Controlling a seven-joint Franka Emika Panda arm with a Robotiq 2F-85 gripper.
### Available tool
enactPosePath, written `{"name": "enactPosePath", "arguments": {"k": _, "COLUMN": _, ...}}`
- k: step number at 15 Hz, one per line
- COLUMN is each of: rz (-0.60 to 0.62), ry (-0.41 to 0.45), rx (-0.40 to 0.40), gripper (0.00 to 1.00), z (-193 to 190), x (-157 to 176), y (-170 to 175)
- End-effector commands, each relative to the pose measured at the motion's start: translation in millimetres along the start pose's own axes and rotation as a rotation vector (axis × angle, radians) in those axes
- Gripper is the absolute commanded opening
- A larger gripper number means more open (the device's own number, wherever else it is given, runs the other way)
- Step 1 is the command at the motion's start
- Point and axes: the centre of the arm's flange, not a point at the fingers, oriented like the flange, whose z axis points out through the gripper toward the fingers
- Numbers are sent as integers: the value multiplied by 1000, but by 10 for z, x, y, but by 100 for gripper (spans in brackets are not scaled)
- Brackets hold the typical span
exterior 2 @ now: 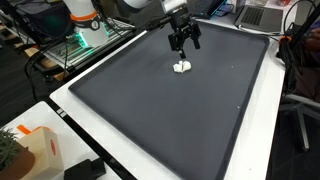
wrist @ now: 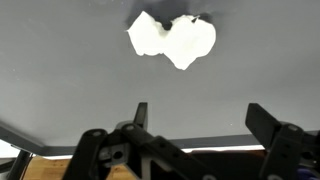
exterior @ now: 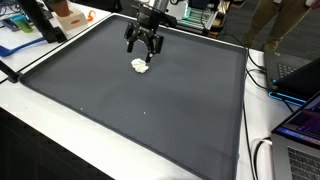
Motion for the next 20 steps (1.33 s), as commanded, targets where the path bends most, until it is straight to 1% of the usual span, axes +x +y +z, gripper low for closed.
{"name": "enactPosePath", "arguments": {"k": 1, "rz": 7, "ry": 23, "rx": -8, "gripper": 100, "z": -87, "x": -161, "y": 37}}
{"name": "enactPosePath", "arguments": {"k": 4, "rz": 2, "ry": -27, "rx": 44, "gripper": 100, "z": -219, "x": -130, "y": 22}}
{"name": "enactPosePath", "arguments": {"k": 8, "rz": 9, "ry": -136, "rx": 55, "gripper": 100, "z": -158, "x": -81, "y": 27}}
{"name": "enactPosePath", "arguments": {"k": 13, "rz": 20, "ry": -175, "rx": 62, "gripper": 100, "z": -173, "x": 143, "y": 52}}
{"name": "enactPosePath", "arguments": {"k": 17, "rz": 24, "ry": -238, "rx": 103, "gripper": 100, "z": -209, "x": 366, "y": 15}}
{"name": "enactPosePath", "arguments": {"k": 20, "rz": 32, "ry": -264, "rx": 83, "gripper": 100, "z": -229, "x": 514, "y": -4}}
